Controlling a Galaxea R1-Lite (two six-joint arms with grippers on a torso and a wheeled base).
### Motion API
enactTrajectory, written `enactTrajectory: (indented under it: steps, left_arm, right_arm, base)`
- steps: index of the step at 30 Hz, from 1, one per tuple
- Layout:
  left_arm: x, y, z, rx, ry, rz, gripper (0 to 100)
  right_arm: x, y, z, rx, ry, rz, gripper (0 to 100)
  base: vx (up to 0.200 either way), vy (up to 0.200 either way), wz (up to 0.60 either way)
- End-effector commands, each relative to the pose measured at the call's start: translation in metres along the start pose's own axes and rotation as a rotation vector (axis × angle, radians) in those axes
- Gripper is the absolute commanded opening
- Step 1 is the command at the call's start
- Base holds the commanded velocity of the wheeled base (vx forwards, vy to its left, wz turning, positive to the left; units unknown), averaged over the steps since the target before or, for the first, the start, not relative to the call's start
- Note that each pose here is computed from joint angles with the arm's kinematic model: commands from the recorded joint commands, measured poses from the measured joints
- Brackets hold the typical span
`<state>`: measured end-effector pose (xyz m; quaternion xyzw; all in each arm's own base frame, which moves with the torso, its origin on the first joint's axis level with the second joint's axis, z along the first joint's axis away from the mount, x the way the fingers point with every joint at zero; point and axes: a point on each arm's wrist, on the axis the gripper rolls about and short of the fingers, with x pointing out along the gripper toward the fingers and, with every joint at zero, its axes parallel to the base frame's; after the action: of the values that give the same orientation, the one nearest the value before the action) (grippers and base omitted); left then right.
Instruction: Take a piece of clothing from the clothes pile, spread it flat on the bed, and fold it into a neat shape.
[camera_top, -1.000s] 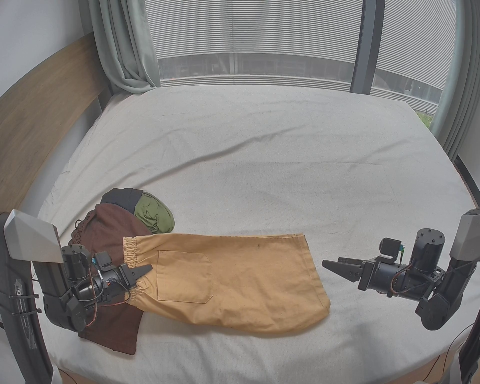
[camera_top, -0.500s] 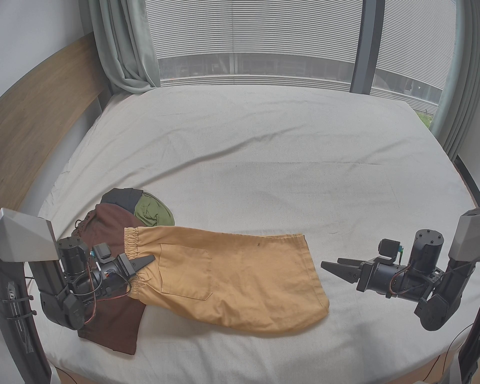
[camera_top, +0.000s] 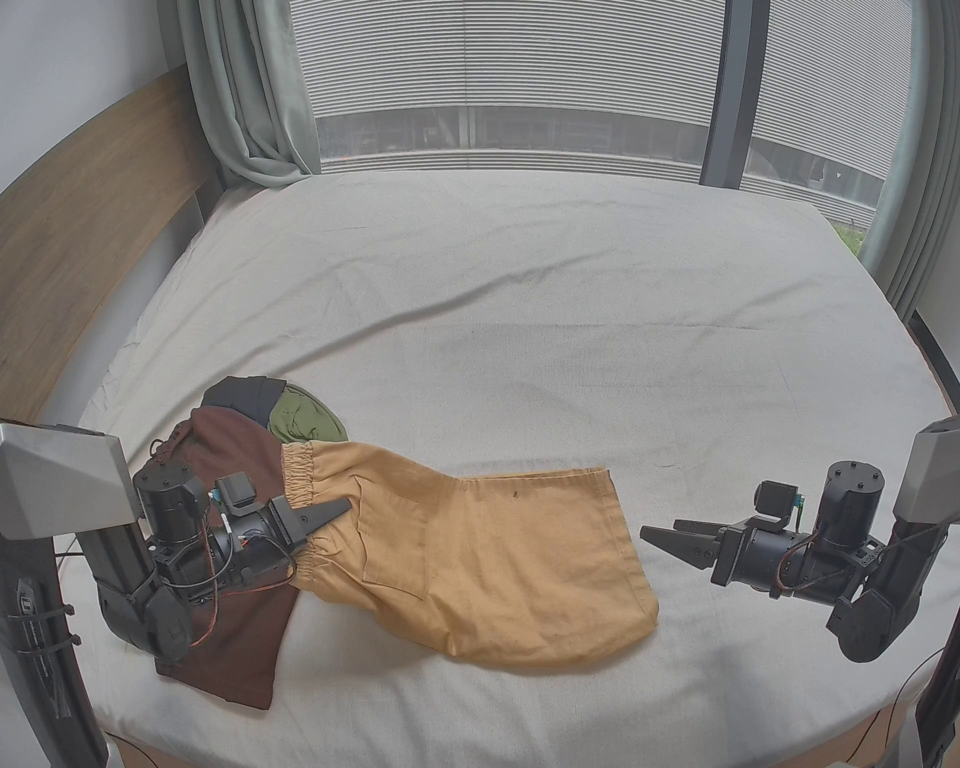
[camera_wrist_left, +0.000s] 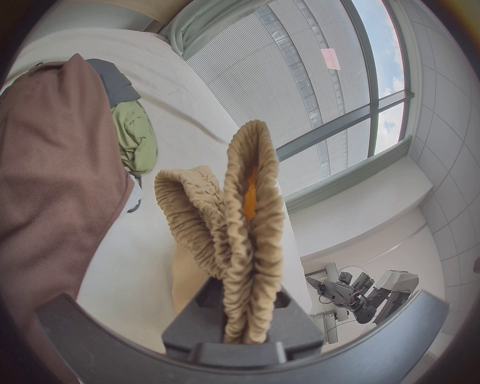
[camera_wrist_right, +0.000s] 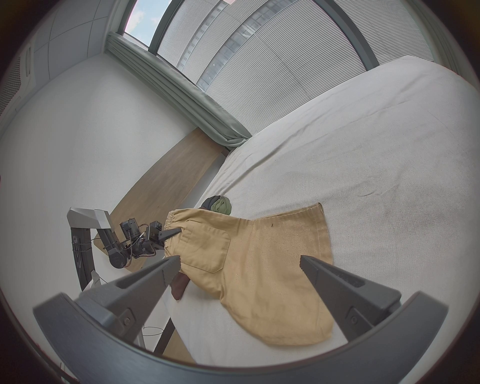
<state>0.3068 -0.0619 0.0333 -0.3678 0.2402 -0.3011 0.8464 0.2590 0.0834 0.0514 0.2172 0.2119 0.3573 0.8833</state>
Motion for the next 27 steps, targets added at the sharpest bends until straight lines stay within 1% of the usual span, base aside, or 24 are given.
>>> enactTrajectory:
  steps: [1,10,17,21,27]
  left_arm:
    - [0.006,-0.006,-0.004,0.008,0.018,-0.022,0]
    - [0.020,-0.018,-0.008,0.034,0.018,-0.054,0]
    - [0.033,-0.031,-0.016,0.056,0.046,-0.103,0]
    - [0.037,-0.036,-0.020,0.058,0.060,-0.119,0]
    - [0.045,-0.046,-0.022,0.037,0.070,-0.158,0]
  right_arm:
    - [0.000,-0.001,0.000,0.000,0.000,0.000,100]
    - [0.000,0.000,0.000,0.000,0.001,0.001,100]
    - [0.000,-0.002,0.002,-0.001,-0.007,-0.004,100]
    - [-0.001,-0.004,0.003,-0.003,-0.015,-0.010,100]
    - [-0.005,-0.010,0.008,0.001,-0.036,-0.033,100]
  base:
    - [0.000,0.000,0.00]
    - [0.000,0.000,0.00]
    - [0.000,0.000,0.00]
    - [0.000,0.000,0.00]
    - [0.000,0.000,0.00]
